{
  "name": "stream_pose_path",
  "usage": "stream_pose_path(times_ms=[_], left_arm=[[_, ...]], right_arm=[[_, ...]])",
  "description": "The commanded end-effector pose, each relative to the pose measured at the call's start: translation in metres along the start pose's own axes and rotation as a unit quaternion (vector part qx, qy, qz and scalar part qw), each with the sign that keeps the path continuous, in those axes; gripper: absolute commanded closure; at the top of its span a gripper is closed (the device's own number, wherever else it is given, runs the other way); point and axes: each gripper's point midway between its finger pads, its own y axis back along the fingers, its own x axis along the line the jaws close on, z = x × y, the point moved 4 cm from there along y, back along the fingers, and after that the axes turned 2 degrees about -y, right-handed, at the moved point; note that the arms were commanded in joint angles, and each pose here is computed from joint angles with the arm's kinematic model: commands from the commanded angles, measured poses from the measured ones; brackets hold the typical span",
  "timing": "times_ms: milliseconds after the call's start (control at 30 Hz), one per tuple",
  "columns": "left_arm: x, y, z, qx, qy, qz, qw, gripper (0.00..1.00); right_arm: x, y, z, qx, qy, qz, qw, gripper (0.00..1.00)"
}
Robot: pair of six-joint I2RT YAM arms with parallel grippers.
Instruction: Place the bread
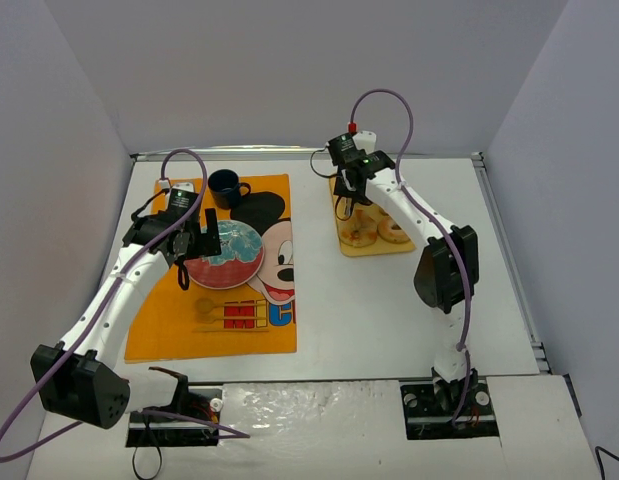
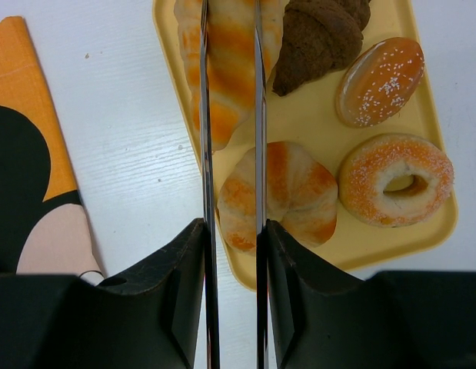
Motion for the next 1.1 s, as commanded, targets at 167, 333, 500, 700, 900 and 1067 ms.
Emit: stream_pose_path(times_ms=[167,333,500,700,900,1067], left_arm=[[0.006,0.014,0.015,-0.037,0.015,0.003,0.999,0.03],[0.007,0.016,0.016,-0.039,0.017,0.004,0.999,0.03],[0.008,0.018,0.017,-0.041,0.022,0.009,0.999,0.03],[0.015,0.022,0.019,-0.050,0.037,0.029,0.998,0.03],[0.020,0.028,0.024,-0.066,0.054,0.043,0.995,0.03],[0.025,0.032,0.027,-0.076,0.065,0.057,0.993,0.03]], right_arm=[[0.026,0.078,0.016,-0.044,0.007,0.086,0.995,1.00],[0.049,0.113,0.001,-0.039,0.031,0.140,0.989,1.00],[0.066,0.139,-0.020,-0.020,0.049,0.186,0.981,1.00],[0.084,0.160,-0.049,-0.002,0.079,0.220,0.972,1.00],[0.109,0.173,-0.085,0.016,0.120,0.241,0.963,1.00],[0.134,0.176,-0.116,0.032,0.153,0.255,0.954,1.00]])
